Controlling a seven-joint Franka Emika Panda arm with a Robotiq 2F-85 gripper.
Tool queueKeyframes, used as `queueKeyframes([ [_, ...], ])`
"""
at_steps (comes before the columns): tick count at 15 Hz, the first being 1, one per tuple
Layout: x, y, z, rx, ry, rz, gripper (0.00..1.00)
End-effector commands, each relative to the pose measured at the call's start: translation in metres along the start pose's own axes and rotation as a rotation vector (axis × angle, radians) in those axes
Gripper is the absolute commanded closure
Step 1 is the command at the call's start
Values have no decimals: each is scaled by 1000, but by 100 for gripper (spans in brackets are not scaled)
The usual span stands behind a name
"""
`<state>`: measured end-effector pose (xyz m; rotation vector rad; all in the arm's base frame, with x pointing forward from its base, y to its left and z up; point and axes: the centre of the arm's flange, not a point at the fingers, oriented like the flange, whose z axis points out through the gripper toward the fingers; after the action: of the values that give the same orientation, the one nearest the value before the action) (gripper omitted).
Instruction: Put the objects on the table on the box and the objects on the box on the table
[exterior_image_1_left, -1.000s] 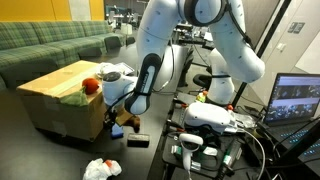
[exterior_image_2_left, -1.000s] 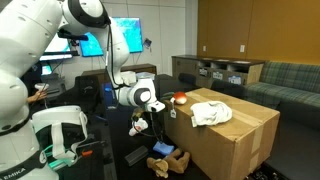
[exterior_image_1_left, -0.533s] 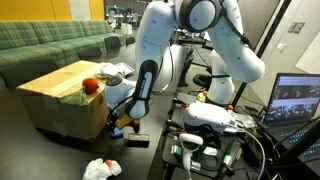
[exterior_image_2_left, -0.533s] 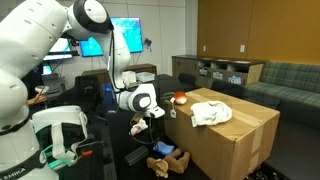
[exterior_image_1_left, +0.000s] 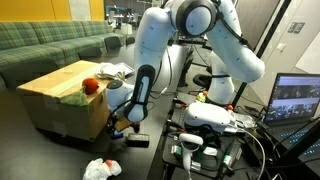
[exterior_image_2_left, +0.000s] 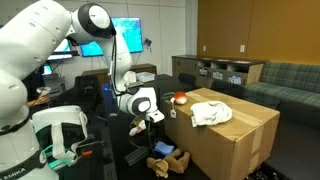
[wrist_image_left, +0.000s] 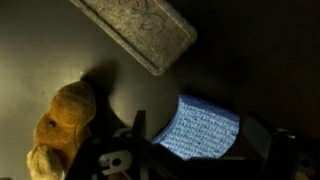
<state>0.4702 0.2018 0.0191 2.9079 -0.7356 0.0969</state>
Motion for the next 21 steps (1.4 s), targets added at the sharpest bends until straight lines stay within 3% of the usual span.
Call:
queueKeyframes([
  [1, 7, -10, 8, 43, 3, 48, 0],
  [12, 38, -17, 34, 69, 70, 120, 0],
  [21, 50, -16, 36, 58, 119, 97, 0],
])
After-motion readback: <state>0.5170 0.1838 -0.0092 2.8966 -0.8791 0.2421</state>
